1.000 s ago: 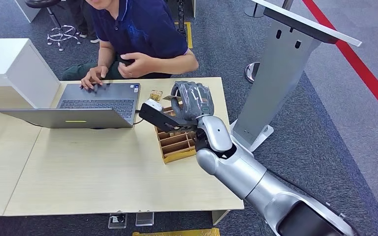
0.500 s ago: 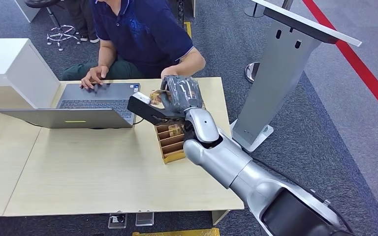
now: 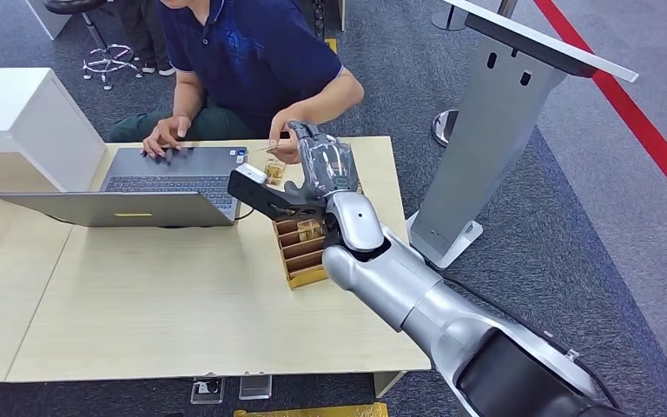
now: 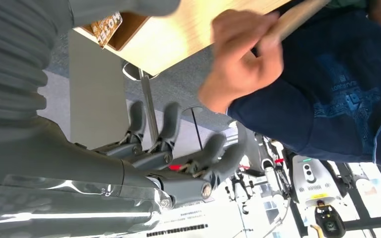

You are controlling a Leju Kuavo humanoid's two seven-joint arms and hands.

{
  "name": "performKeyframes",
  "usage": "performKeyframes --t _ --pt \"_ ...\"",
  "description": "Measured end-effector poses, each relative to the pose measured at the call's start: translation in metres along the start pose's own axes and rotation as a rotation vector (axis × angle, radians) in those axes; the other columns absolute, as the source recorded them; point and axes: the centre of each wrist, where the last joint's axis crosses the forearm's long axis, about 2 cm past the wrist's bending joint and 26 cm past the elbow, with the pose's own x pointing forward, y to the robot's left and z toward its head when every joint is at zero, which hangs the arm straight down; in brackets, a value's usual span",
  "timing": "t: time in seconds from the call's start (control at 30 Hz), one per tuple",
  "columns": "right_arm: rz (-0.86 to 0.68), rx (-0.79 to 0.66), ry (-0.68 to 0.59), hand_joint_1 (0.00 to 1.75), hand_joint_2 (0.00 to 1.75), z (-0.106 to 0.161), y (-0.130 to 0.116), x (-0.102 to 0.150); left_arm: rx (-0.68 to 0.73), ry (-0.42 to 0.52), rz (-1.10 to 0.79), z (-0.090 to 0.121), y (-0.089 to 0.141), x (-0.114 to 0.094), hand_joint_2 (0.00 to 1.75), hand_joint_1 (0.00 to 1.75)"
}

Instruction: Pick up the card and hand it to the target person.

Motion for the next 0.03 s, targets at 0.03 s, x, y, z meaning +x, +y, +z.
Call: performKeyframes --t 0.03 --pt "0.001 0.001 0.000 0.00 1.75 0.0001 0.0002 0.0000 0.000 -0.001 0.001 0.0000 0.0000 0.0000 1.75 0.00"
